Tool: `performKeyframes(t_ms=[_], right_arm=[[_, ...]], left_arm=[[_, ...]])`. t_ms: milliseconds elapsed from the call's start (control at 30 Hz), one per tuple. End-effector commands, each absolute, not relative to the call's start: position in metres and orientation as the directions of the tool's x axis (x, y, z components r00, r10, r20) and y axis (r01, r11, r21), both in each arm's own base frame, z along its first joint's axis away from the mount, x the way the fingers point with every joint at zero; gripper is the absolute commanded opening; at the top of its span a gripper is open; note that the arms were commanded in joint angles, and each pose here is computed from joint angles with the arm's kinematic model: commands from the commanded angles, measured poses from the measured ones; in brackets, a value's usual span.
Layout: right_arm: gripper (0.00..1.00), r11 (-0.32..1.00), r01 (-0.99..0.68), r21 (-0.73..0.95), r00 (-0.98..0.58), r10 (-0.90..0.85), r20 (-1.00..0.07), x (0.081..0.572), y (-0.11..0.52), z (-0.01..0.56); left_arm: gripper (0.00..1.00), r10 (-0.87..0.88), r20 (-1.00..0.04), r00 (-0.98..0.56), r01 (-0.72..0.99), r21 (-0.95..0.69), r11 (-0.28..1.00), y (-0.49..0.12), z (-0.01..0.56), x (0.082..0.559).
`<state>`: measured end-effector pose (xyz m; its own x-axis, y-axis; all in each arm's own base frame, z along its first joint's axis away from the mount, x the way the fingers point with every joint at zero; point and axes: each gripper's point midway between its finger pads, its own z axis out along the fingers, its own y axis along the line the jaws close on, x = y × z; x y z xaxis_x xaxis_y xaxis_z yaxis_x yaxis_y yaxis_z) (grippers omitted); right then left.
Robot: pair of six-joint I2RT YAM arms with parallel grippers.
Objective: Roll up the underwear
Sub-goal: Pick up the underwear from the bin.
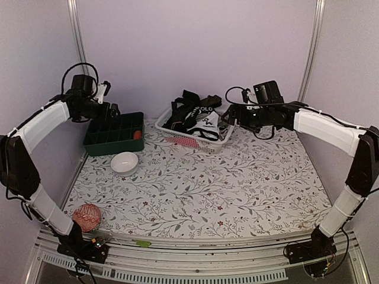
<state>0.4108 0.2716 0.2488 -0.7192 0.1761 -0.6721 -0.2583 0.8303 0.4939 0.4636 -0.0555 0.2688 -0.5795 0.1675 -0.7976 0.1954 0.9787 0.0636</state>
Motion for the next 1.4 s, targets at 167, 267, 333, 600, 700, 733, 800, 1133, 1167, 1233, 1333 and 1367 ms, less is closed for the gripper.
performKeyframes(t_ms=[167, 267, 333, 600, 700, 733, 800, 1133, 1167, 1233, 1333, 1367], right_arm=[[0.8, 0.758, -0.4, 0.515, -0.678, 0.133, -0.723, 0.485, 0.36, 0.258], [0.72, 0.78, -0.355, 0.515, -0.679, 0.164, -0.716, 0.509, 0.372, 0.25], [0.69, 0.796, -0.295, 0.529, -0.684, 0.21, -0.698, 0.519, 0.369, 0.245], [0.63, 0.858, -0.124, 0.499, -0.741, 0.254, -0.622, 0.516, 0.345, 0.207], [0.66, 0.869, -0.091, 0.486, -0.769, 0.249, -0.589, 0.51, 0.34, 0.19], [0.67, 0.871, -0.084, 0.483, -0.775, 0.248, -0.581, 0.508, 0.34, 0.186], [0.67, 0.876, -0.074, 0.477, -0.792, 0.239, -0.562, 0.506, 0.339, 0.175], [0.7, 0.903, -0.005, 0.429, -0.835, 0.232, -0.499, 0.501, 0.332, 0.135], [0.69, 0.902, -0.008, 0.432, -0.838, 0.23, -0.494, 0.501, 0.334, 0.133], [0.63, 0.897, -0.017, 0.441, -0.844, 0.223, -0.487, 0.5, 0.337, 0.131], [0.43, 0.887, -0.033, 0.462, -0.846, 0.221, -0.485, 0.499, 0.34, 0.138], [0.35, 0.883, -0.035, 0.468, -0.842, 0.226, -0.49, 0.5, 0.339, 0.143]], left_arm=[[0.96, 0.206, -0.798, -0.566, 0.384, -0.033, 0.923, -0.096, 0.263, 0.415], [0.96, 0.205, -0.797, -0.569, 0.368, -0.024, 0.929, -0.093, 0.262, 0.413], [0.96, 0.205, -0.801, -0.562, 0.356, -0.01, 0.935, -0.09, 0.264, 0.413], [0.96, 0.203, -0.809, -0.552, 0.36, -0.012, 0.933, -0.091, 0.269, 0.419], [0.96, 0.203, -0.811, -0.549, 0.359, -0.009, 0.933, -0.092, 0.27, 0.42], [0.96, 0.204, -0.81, -0.55, 0.358, -0.007, 0.934, -0.091, 0.269, 0.42], [0.96, 0.205, -0.807, -0.554, 0.357, -0.008, 0.934, -0.091, 0.267, 0.421], [0.96, 0.206, -0.806, -0.555, 0.351, -0.002, 0.936, -0.09, 0.266, 0.423], [0.96, 0.206, -0.807, -0.554, 0.354, -0.004, 0.935, -0.091, 0.267, 0.423], [0.96, 0.206, -0.807, -0.553, 0.357, -0.007, 0.934, -0.091, 0.266, 0.423], [0.96, 0.204, -0.813, -0.546, 0.357, -0.006, 0.934, -0.091, 0.269, 0.423], [0.96, 0.203, -0.815, -0.543, 0.356, -0.004, 0.934, -0.091, 0.27, 0.423]])
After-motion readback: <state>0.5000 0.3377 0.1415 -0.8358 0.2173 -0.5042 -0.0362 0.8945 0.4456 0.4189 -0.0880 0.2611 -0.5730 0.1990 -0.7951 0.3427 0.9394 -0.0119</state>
